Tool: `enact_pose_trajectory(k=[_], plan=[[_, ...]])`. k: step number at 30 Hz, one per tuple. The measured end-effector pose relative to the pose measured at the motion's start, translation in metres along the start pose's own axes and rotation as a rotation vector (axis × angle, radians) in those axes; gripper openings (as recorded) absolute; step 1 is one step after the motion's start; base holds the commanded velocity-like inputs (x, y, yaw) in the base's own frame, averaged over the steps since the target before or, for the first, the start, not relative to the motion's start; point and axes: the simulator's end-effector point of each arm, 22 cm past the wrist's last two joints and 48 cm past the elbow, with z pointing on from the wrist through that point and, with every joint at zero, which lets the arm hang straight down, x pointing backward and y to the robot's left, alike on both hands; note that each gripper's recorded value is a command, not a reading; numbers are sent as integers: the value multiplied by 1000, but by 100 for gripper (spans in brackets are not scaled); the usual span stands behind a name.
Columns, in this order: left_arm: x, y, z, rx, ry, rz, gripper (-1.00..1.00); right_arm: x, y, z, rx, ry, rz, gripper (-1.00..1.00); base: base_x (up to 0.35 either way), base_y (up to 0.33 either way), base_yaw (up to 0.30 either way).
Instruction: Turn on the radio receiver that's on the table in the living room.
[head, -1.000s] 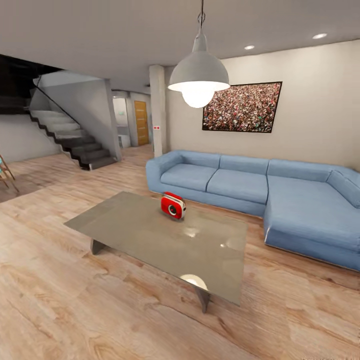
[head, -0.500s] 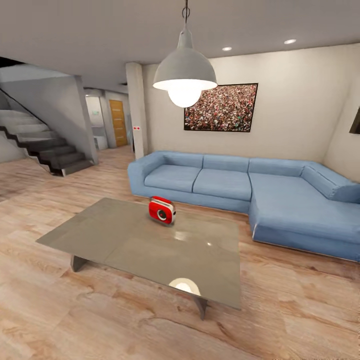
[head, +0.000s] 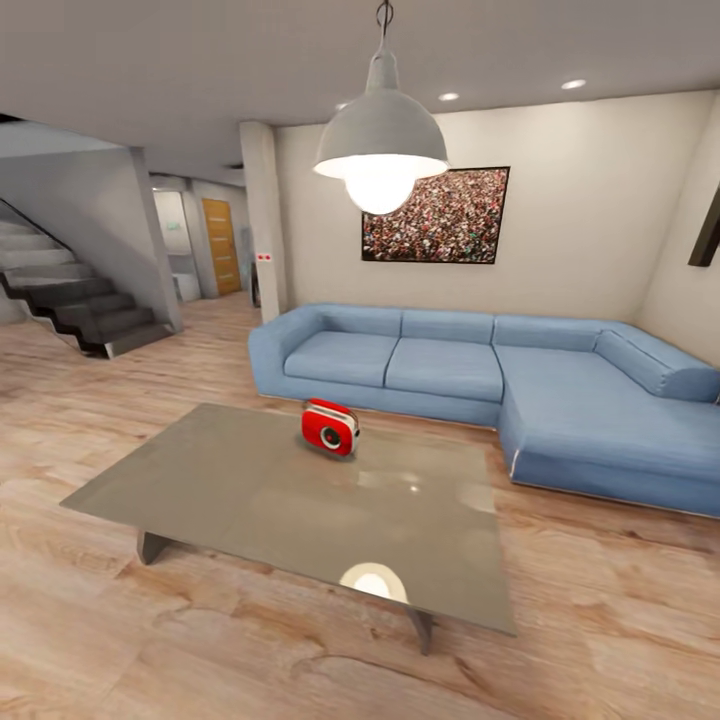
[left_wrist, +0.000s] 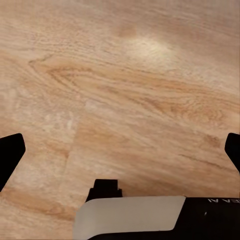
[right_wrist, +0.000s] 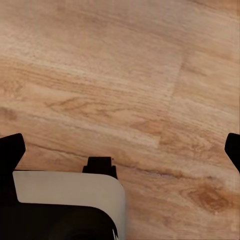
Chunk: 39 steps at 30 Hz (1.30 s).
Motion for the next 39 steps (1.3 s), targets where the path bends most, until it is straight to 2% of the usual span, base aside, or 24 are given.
enact_pose_trajectory(k=[29,39], plan=[[0,3,0,-8,0,3,100,0,0,0,0,1,0,100,189,273,-1],[1,3,0,-10,2,3,100,0,0,0,0,1,0,100,263,217,-245]])
